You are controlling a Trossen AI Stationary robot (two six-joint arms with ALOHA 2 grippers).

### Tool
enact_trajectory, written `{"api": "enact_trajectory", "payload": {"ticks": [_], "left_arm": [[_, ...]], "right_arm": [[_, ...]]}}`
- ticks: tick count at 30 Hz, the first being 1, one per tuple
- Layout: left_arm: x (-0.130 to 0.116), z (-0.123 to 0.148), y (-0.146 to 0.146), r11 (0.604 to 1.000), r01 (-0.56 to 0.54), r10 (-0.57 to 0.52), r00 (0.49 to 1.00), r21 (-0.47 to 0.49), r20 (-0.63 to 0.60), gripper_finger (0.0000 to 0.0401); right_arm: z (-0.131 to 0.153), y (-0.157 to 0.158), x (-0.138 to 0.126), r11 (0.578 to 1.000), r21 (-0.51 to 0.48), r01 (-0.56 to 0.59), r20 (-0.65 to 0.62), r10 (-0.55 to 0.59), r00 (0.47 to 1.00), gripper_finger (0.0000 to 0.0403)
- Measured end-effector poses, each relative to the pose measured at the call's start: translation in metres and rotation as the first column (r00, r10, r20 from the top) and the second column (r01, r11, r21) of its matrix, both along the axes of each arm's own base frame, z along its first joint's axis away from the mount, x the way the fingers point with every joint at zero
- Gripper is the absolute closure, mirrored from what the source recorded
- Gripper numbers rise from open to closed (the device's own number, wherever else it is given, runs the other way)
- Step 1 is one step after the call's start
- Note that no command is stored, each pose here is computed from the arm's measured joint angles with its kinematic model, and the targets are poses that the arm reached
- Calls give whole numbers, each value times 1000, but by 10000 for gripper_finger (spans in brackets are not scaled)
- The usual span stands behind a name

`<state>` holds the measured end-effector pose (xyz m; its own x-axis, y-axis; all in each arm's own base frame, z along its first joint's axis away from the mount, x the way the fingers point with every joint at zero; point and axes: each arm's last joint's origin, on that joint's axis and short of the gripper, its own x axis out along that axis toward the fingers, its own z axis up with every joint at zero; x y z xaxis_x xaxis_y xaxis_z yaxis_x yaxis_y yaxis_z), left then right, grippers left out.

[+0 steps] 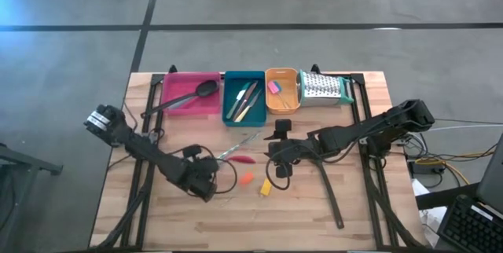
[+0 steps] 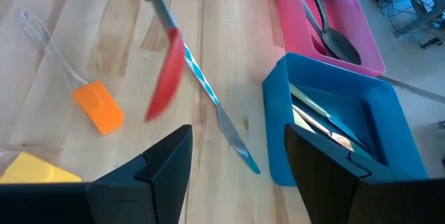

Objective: Pick & Place Kitchen Items
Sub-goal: Put the red serving spoon into the pink bin

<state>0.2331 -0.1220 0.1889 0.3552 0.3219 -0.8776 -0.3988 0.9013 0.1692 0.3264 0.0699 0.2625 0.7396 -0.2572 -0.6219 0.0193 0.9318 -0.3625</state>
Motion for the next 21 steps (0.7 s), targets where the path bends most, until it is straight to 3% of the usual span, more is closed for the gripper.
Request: {"api": "enact_trajectory", "payload": {"ticks": [5, 14, 21], "left_arm": [[8, 13, 21, 985, -16, 14, 1000, 170, 12, 344], [14, 19, 77, 930, -84, 133, 985, 358, -112, 344], [8, 29, 120, 896, -98, 215, 949, 432, -229, 345]], "right_arm": [[0, 0, 0, 1000, 3, 2, 2, -2, 1000, 184], [0, 0, 0, 1000, 2, 2, 0, -2, 1000, 184], [0, 0, 0, 1000, -3, -2, -3, 2, 1000, 184]]}}
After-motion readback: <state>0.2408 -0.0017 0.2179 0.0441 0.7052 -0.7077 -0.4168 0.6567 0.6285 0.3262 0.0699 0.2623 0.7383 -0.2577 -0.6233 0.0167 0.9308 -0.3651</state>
